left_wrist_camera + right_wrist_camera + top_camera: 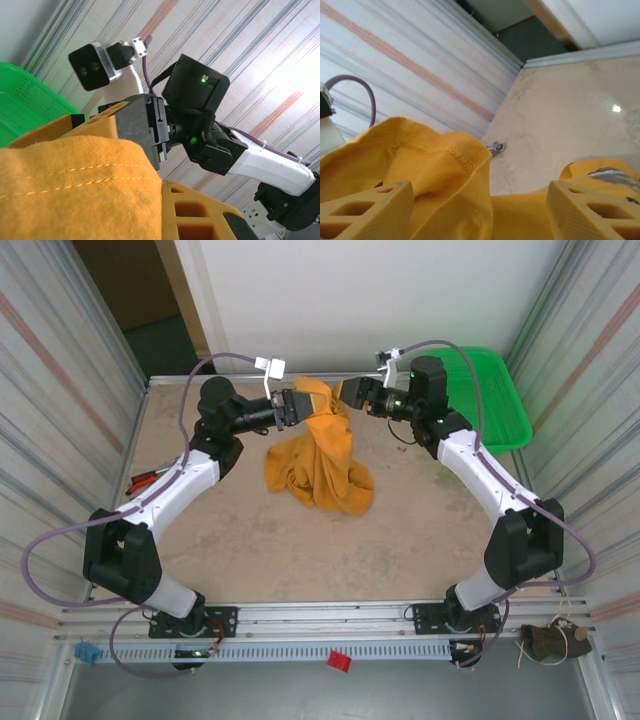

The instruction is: Fold the inside-out t-shirt

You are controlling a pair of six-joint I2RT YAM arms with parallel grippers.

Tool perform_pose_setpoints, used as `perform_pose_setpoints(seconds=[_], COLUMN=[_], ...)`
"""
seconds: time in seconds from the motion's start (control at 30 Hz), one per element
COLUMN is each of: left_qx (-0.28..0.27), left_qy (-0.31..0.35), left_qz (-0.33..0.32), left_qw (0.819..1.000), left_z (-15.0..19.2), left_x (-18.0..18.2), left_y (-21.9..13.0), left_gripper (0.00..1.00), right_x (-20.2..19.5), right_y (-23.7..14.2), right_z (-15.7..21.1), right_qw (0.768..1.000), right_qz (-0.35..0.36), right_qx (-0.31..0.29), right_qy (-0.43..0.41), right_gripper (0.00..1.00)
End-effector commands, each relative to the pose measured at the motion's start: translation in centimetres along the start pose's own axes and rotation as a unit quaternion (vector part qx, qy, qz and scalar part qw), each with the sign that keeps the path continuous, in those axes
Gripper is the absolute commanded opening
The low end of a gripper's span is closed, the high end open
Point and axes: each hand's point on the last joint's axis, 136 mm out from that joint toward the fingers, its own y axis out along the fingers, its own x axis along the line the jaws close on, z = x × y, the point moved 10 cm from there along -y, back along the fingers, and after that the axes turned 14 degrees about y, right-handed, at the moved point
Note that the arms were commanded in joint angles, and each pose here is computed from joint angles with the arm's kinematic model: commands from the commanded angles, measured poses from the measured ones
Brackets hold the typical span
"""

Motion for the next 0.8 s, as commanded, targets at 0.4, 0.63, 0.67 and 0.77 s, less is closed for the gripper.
perform_pose_setpoints(seconds=[0.4, 0.63, 0.67, 0.77], left_qx=[0.0, -0.007, -0.007, -0.006], left_qy=[0.006, 0.008, 0.012, 0.031], left_qz=[-0.055, -0.122, -0.124, -0.133], left_qw=[0.998, 0.993, 0.992, 0.991], left_z=[0.9, 0.9, 0.7, 0.1], left_x=[1.8, 2.2, 1.9, 0.8], left_y=[-1.1, -2.6, -2.7, -2.8], left_gripper=[0.02, 0.6, 0.64, 0.68], right_x=[7.5, 11.3, 11.2, 10.8], right_y=[-7.8, -9.6, -9.5, -9.0], right_z=[-3.3, -1.4, -1.4, -1.4], right_qw=[0.989, 0.983, 0.983, 0.985], right_qz=[-0.131, -0.137, -0.137, -0.135], right_qx=[-0.056, -0.064, -0.062, -0.055], right_qy=[-0.048, -0.102, -0.101, -0.096], right_gripper=[0.0, 0.0, 0.0, 0.0])
